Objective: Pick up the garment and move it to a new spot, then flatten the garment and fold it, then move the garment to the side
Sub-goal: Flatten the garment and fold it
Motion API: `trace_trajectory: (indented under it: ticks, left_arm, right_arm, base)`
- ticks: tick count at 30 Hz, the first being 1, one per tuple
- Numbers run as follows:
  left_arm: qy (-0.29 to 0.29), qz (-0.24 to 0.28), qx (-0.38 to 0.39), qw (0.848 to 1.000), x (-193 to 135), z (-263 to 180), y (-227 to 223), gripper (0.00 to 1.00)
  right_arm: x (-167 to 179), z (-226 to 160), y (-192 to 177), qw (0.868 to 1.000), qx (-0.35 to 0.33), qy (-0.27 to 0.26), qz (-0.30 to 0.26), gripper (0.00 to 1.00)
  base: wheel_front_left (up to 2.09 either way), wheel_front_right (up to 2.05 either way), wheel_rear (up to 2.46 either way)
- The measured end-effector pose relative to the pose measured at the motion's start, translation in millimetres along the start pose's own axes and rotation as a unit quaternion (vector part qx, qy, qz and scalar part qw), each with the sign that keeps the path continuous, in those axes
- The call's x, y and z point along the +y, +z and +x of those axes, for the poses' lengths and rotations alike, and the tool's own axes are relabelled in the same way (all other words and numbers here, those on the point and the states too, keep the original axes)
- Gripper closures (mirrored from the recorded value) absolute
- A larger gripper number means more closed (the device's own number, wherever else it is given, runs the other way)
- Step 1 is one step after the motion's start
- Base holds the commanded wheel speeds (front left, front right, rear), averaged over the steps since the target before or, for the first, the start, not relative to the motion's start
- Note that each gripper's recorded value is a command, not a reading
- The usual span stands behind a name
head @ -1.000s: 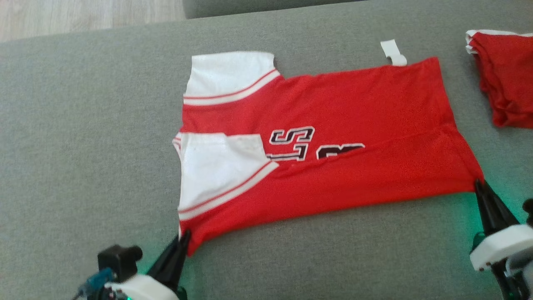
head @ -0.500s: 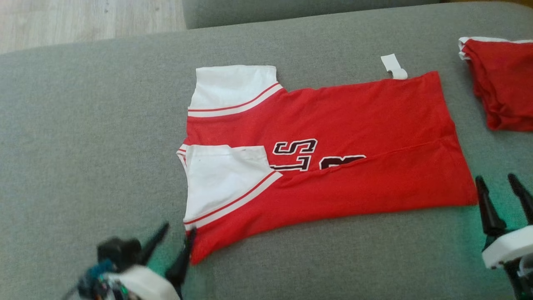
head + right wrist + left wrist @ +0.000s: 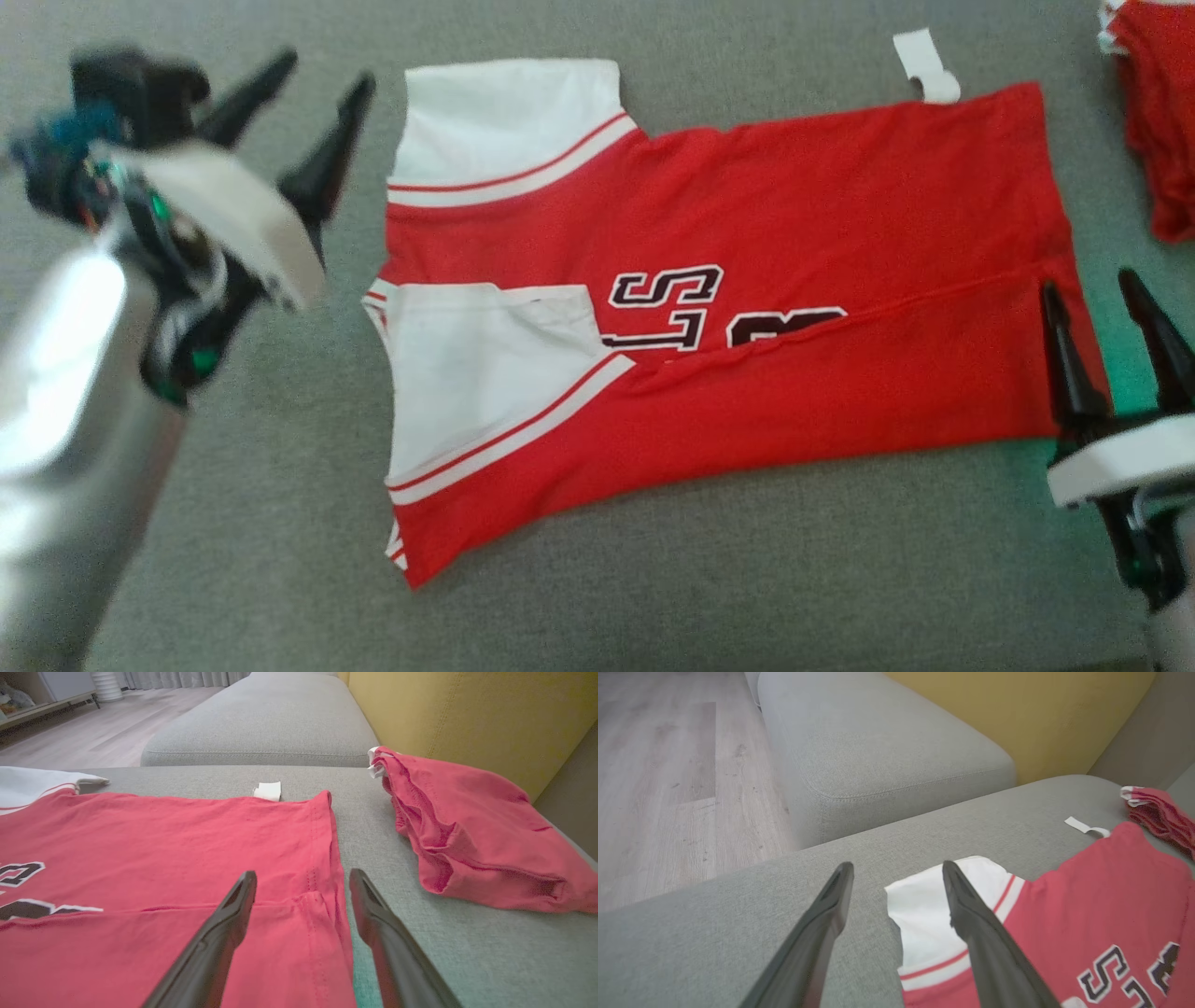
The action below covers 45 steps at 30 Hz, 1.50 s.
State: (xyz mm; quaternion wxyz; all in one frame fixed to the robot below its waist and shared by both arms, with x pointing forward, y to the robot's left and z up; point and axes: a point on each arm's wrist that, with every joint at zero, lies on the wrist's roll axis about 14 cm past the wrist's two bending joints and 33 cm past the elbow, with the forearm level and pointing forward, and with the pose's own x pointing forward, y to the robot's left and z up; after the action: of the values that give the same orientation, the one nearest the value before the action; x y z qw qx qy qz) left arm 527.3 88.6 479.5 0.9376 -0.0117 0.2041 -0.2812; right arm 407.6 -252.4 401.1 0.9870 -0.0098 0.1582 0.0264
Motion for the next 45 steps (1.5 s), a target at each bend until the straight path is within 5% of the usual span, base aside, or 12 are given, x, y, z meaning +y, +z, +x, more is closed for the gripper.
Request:
trace_trajectory:
  ticks: [13, 31, 32, 34, 40, 45]
  left_arm:
    - [0.0, 0.019, 0.153, 0.988, 32.1, 84.3, -40.9, 0.0]
    - [-0.072, 0.035, 0.239, 0.968, 4.6, 76.9, -93.0, 0.0]
    - [-0.077, 0.035, 0.239, 0.967, 3.2, 76.4, -93.5, 0.25]
    - [-0.088, 0.042, 0.242, 0.965, -1.0, 75.0, -96.2, 1.0]
    - [-0.101, 0.081, 0.189, 0.973, -4.5, 79.5, -84.6, 1.0]
    - [-0.081, 0.131, 0.086, 0.984, 8.6, 88.2, -31.9, 1.0]
  right_arm:
    - [-3.6, 25.8, -20.7, 1.0, 0.028, -0.002, -0.008, 0.0]
    - [-12.8, 23.6, -32.8, 0.999, 0.035, -0.016, -0.003, 0.0]
    - [-12.5, 24.0, -33.5, 0.999, 0.036, -0.015, -0.003, 0.0]
    - [-12.6, 25.2, -33.7, 0.999, 0.035, -0.015, -0.004, 0.0]
    - [-12.3, 31.8, -29.9, 1.0, 0.026, -0.013, -0.005, 0.0]
    - [-11.3, 31.8, -29.7, 1.0, 0.026, -0.013, -0.001, 0.0]
  base:
    - [0.0, 0.0, 0.0]
    - [0.0, 0.0, 0.0]
    - [0.0, 0.0, 0.0]
    - [0.0, 0.0, 0.0]
    - [0.0, 0.0, 0.0]
    - [0.0, 0.0, 0.0]
